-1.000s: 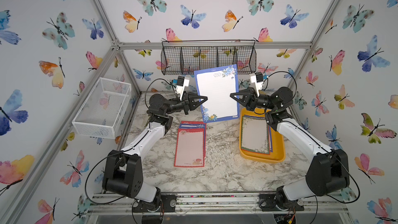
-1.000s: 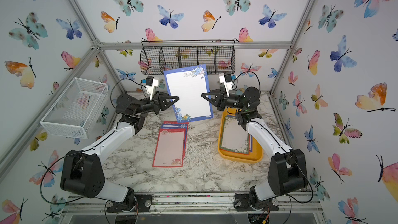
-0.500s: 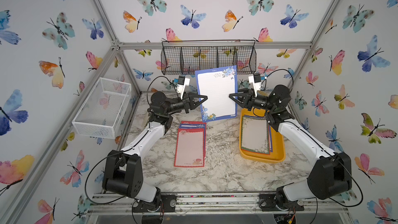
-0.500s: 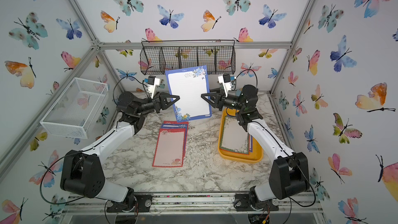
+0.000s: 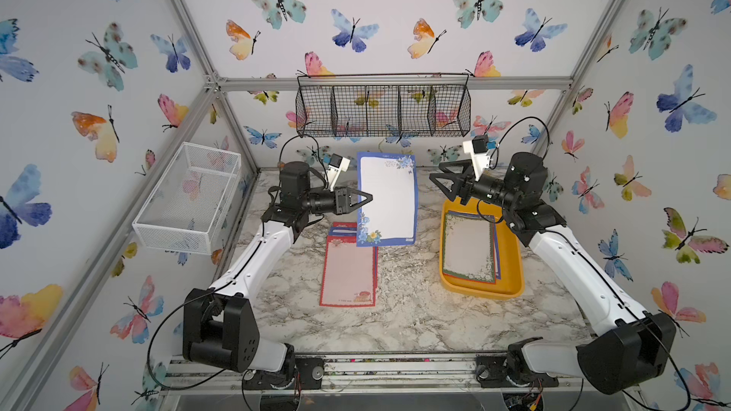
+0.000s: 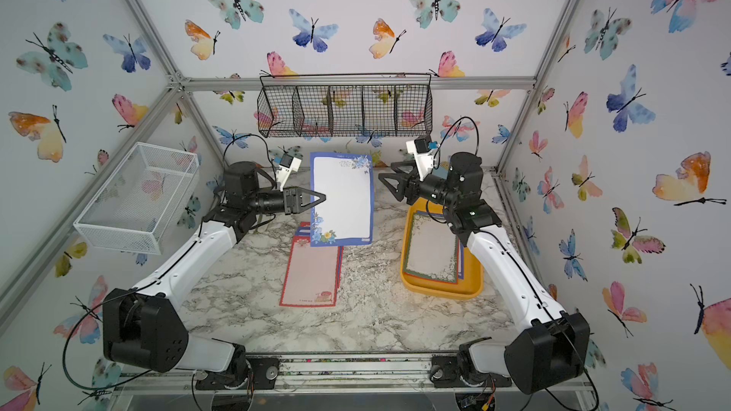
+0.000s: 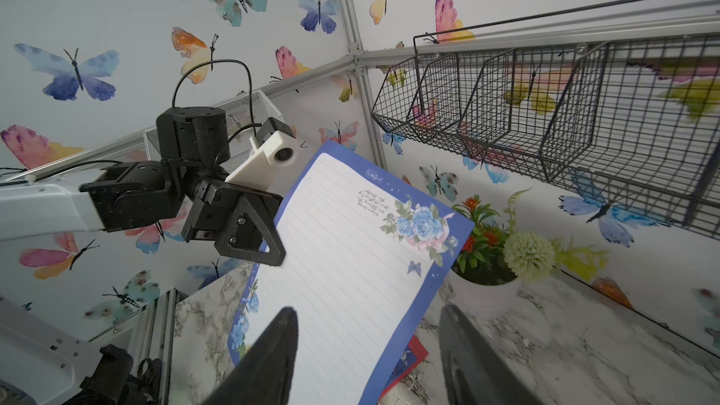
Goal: Take out the stationery paper from the storage box
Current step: Pick up the stationery paper from the storage box.
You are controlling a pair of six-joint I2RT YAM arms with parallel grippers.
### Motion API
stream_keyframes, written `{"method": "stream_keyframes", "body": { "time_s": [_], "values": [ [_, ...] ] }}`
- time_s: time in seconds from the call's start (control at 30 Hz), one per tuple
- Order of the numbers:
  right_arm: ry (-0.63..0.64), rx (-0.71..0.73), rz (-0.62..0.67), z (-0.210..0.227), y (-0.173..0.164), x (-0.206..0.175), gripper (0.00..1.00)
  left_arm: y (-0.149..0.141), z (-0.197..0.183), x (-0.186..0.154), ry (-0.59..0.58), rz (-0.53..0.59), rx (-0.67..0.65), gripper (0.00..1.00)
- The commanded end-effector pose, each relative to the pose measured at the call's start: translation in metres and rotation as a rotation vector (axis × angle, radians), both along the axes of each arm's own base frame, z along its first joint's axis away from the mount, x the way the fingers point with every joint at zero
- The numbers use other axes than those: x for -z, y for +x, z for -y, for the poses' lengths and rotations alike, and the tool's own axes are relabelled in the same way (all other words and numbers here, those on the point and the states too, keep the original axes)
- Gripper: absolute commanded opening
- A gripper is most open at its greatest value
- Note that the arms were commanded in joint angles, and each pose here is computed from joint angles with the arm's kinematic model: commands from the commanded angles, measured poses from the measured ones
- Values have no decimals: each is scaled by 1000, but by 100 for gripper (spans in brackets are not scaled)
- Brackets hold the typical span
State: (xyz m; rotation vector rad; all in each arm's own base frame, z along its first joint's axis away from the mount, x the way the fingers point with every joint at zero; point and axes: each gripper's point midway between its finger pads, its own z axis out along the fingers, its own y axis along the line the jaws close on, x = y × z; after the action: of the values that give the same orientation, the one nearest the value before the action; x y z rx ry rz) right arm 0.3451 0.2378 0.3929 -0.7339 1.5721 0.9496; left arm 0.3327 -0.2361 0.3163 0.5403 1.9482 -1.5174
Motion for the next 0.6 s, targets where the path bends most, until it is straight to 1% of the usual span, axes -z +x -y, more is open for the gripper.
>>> {"method": "stream_keyframes", "body": {
  "time_s": [0.0, 0.2, 0.37, 0.47, 0.57],
  "values": [
    [-50, 26, 32, 5, -5, 3, 63, -22, -9, 28, 84, -91, 3, 0],
    [-76, 17, -14, 4, -4, 24, 63, -46, -17, 57, 138, -168, -15, 0],
    [-75, -16, -48, 0, -7, 35, 63, -60, -26, 97, 221, -319, -25, 0],
    [-62, -68, -57, -4, -14, 37, 63, -68, -28, 115, 246, -401, -7, 0],
    [-41, -135, -62, -10, -24, 36, 63, -70, -31, 127, 268, -439, -24, 0]
  ]
}}
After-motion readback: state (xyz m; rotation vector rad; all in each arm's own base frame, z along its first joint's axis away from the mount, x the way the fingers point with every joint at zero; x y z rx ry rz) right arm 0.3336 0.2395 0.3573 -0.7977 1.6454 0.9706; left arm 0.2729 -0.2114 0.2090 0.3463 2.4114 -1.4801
